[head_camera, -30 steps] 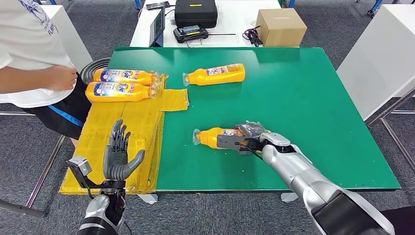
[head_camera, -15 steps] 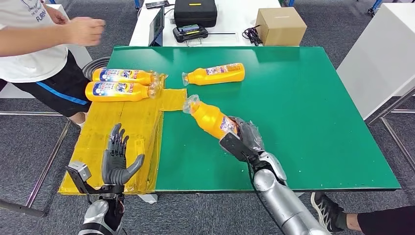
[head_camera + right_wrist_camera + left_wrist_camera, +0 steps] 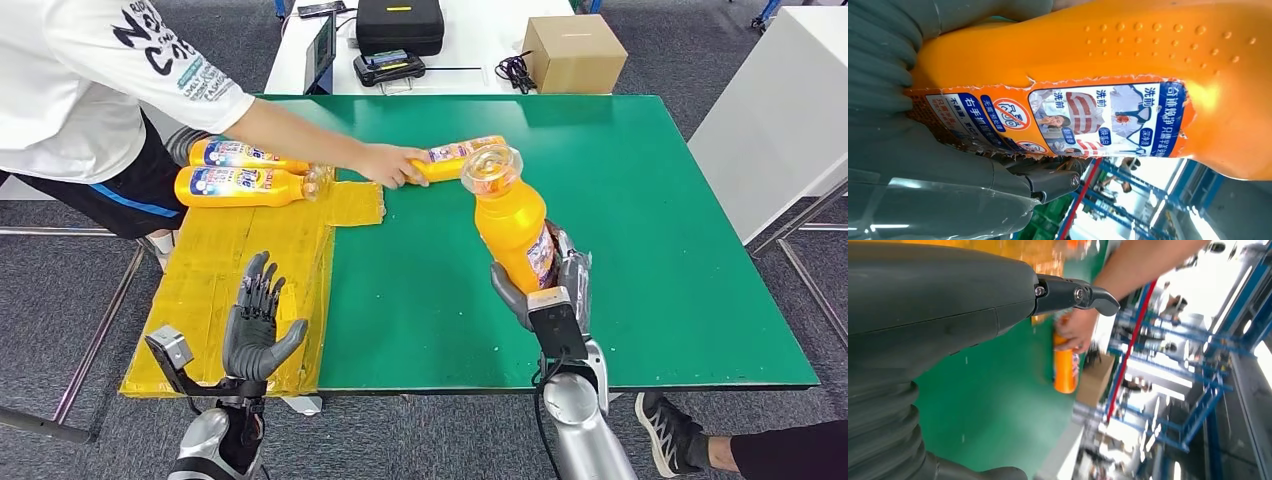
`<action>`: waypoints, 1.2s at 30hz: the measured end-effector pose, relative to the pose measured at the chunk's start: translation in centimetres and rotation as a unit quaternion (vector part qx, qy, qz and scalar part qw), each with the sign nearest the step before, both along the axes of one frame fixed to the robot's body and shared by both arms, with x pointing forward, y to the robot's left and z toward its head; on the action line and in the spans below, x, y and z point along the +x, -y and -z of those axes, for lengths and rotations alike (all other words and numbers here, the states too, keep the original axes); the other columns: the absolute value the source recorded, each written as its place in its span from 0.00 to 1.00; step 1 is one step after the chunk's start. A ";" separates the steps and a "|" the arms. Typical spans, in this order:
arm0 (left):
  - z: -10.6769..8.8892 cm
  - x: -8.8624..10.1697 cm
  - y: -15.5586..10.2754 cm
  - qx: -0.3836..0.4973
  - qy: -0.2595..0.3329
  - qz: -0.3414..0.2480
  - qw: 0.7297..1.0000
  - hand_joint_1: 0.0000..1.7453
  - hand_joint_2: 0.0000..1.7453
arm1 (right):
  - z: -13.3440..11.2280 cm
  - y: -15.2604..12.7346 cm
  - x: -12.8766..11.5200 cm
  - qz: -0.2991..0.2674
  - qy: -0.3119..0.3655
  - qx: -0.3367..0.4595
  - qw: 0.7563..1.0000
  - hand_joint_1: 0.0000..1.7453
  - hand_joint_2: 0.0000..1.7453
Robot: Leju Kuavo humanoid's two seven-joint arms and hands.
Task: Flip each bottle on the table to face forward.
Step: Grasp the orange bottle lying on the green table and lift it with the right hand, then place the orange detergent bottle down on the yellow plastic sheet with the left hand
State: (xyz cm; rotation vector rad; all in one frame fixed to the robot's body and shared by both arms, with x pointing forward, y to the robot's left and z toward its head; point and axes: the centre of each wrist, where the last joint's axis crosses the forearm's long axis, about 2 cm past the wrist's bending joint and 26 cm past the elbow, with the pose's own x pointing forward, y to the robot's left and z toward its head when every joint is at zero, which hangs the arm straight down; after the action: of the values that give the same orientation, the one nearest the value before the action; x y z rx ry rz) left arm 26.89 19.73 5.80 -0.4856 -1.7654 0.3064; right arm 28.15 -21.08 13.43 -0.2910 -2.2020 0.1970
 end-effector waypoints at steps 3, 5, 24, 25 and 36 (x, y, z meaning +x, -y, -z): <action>-0.3 -0.1 0.7 -0.025 -0.004 0.032 0.999 0.00 1.00 | 0.8 -0.4 -1.0 0.000 -0.001 0.000 1.000 1.00 1.00; -0.4 -0.2 1.0 -0.032 -0.004 0.046 0.998 0.00 1.00 | 1.3 -0.9 -1.6 -0.002 -0.005 0.002 1.000 1.00 1.00; -0.8 -0.4 2.4 -0.042 -0.010 0.083 0.996 0.00 1.00 | 3.5 -5.7 -3.3 -0.062 -0.051 -0.009 0.997 0.95 1.00; -0.8 -0.4 2.5 -0.042 -0.010 0.085 0.995 0.00 1.00 | 3.9 -6.5 -3.5 -0.073 -0.057 -0.012 0.996 0.96 1.00; -1.1 -0.5 3.6 -0.038 -0.015 0.114 0.993 0.00 1.00 | 6.0 -13.4 -4.7 -0.182 -0.117 -0.031 0.976 0.99 1.00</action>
State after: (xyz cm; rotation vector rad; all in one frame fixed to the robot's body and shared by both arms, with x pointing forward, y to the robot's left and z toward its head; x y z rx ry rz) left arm 26.41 16.14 6.93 -0.7277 -1.6558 0.2199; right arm 23.43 -7.72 7.44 0.1028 -1.9994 0.4777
